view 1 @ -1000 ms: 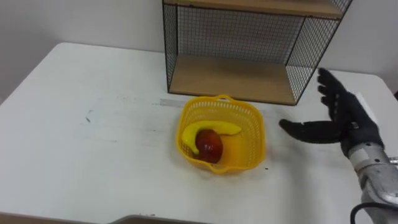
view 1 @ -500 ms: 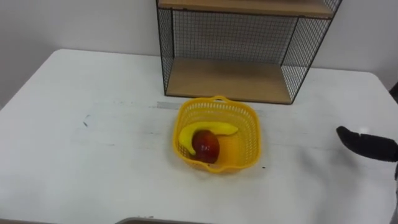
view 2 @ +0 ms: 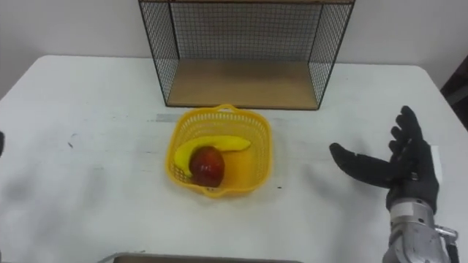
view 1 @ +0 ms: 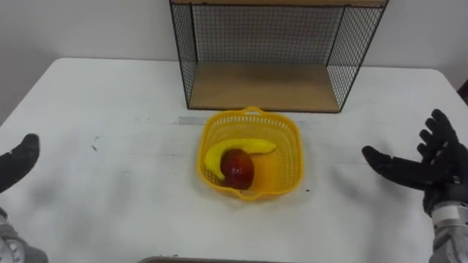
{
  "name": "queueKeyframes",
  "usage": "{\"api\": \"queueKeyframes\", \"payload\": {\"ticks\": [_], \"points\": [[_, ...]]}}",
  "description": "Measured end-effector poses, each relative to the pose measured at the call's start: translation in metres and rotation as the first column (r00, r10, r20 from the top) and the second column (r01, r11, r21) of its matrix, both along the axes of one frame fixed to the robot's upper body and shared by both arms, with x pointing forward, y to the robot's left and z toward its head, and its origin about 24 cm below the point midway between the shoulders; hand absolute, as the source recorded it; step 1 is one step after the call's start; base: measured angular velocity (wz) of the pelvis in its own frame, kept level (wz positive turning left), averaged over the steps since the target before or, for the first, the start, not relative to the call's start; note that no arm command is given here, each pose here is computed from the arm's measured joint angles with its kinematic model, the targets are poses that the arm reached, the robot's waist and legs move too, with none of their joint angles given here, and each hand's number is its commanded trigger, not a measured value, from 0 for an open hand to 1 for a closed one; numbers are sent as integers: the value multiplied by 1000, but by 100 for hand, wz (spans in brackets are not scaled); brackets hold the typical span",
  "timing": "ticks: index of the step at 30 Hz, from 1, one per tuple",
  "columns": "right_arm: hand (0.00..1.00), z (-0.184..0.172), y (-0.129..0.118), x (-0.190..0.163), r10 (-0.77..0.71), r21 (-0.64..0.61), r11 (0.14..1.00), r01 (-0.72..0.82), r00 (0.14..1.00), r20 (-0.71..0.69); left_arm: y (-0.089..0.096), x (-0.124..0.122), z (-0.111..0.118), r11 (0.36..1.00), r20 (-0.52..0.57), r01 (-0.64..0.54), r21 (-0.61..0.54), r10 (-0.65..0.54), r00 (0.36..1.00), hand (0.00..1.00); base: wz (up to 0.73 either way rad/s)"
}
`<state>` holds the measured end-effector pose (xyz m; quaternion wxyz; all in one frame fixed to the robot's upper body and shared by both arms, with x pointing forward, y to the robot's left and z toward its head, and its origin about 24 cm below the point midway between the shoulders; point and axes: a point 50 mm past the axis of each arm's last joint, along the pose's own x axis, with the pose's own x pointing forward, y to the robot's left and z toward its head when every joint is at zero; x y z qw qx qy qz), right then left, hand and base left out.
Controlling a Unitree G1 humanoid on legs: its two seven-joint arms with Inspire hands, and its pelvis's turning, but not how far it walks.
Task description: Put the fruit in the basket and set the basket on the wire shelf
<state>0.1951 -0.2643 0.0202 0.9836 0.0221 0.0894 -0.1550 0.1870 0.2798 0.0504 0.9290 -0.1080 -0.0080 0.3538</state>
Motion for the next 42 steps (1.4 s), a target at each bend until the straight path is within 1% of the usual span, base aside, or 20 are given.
{"api": "queueKeyframes", "payload": {"ticks": [1,2,4,5,7,11,14,16,18,26,31,34,42], "points": [[0,-3,4,0,21,35,999,-21,1000,-4,-6,3,-1,998,9,64,-10,-64,998,0,-3],[0,-4,6,0,33,57,998,-32,999,0,-9,5,-2,995,11,95,-13,-95,995,0,0],[0,-7,16,1,77,124,989,-79,997,15,-21,10,-5,977,22,210,-33,-209,978,0,0],[0,-7,18,2,90,136,986,-91,996,16,-24,11,-7,972,20,234,-36,-233,972,0,-3],[0,-9,25,3,129,182,974,-133,991,31,-34,15,-13,947,15,319,-48,-319,948,0,-2],[0,-8,28,4,149,230,960,-158,987,57,-39,17,-15,921,25,386,-54,-385,923,0,-1],[0,-9,32,5,151,295,940,-171,985,87,-45,20,-14,901,56,428,-75,-425,904,0,-6],[0,-12,37,10,163,348,918,-189,981,103,-53,23,-17,868,73,487,-95,-482,873,0,-2],[0,-15,42,10,190,359,909,-214,977,101,-58,24,-22,845,65,523,-112,-519,852,0,-2],[0,-18,58,12,247,385,883,-269,963,108,-77,25,-28,776,88,610,-161,-604,792,0,-4],[0,-20,72,12,313,399,855,-331,943,111,-88,24,-42,734,63,647,-206,-650,757,0,-12],[0,-21,79,12,346,406,839,-362,931,116,-94,23,-46,707,60,673,-219,-679,732,0,-6],[0,-22,82,14,370,409,826,-387,921,123,-98,23,-48,691,58,686,-228,-694,718,0,-1]]}}
